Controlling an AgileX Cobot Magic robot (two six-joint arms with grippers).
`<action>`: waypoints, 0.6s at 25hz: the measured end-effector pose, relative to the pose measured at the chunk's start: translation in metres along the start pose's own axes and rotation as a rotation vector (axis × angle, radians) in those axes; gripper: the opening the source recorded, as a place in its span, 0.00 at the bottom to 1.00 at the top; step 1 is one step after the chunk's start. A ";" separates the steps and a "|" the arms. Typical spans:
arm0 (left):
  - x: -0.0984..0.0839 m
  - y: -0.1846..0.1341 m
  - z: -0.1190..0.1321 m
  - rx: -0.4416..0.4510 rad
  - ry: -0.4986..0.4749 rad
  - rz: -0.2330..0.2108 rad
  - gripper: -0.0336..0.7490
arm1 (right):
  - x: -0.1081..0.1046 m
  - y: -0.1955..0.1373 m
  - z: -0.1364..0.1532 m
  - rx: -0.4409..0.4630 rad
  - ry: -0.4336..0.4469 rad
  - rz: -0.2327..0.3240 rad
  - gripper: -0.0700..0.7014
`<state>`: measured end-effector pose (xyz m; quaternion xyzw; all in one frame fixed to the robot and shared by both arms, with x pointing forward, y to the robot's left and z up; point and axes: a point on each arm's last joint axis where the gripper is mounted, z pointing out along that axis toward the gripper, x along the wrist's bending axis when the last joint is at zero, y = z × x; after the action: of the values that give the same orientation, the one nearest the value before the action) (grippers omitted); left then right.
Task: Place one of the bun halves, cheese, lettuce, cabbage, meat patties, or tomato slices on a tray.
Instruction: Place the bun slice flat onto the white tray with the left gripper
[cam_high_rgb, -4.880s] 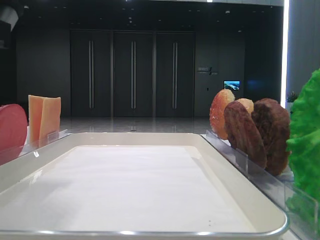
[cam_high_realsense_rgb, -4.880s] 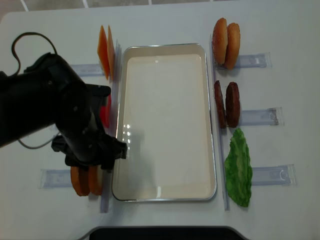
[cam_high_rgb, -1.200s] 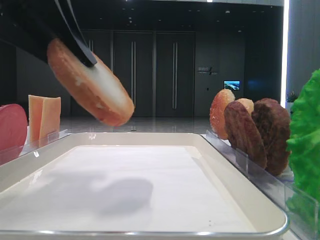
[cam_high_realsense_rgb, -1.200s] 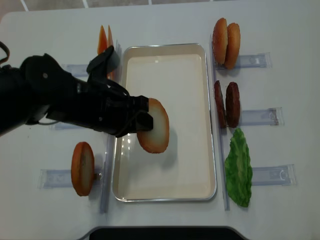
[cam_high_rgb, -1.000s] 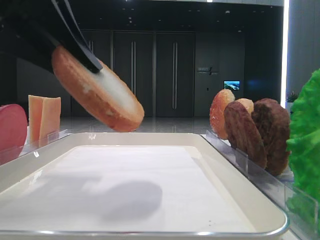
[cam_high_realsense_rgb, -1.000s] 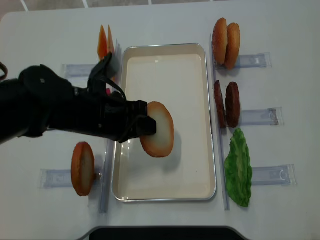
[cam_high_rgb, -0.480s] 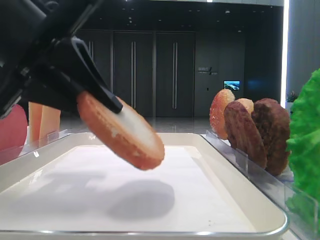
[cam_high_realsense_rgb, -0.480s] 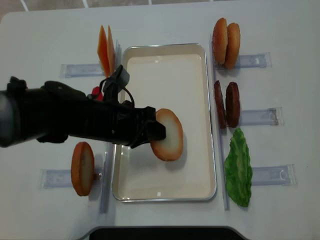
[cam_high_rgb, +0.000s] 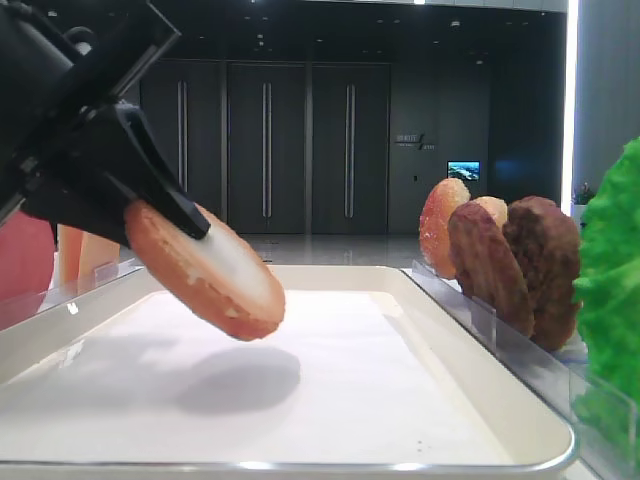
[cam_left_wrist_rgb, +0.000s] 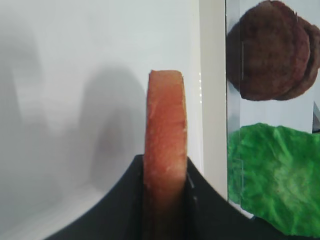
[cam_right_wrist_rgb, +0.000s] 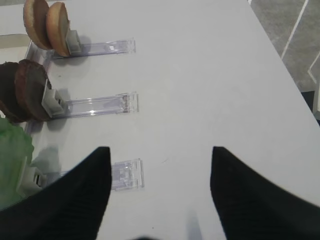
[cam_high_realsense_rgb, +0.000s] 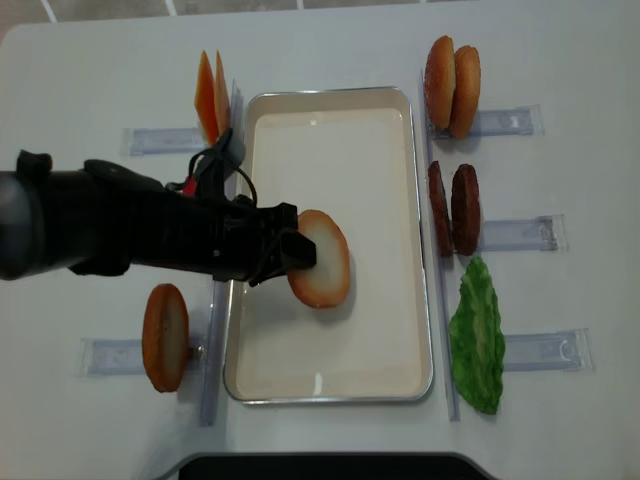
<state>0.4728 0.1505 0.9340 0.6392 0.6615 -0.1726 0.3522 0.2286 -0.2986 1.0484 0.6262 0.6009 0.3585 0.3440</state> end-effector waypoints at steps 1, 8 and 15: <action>0.001 0.002 -0.001 -0.007 0.001 0.002 0.20 | 0.000 0.000 0.000 0.000 0.000 0.000 0.63; 0.000 0.002 0.005 0.001 -0.062 0.007 0.20 | 0.000 0.000 0.000 0.000 0.000 0.000 0.63; 0.009 0.001 0.018 0.026 -0.074 -0.038 0.20 | 0.000 0.000 0.000 0.000 0.000 0.000 0.63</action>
<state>0.4789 0.1447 0.9157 0.6242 0.6578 -0.2115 0.3647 0.2286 -0.2986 1.0484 0.6262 0.6009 0.3585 0.3440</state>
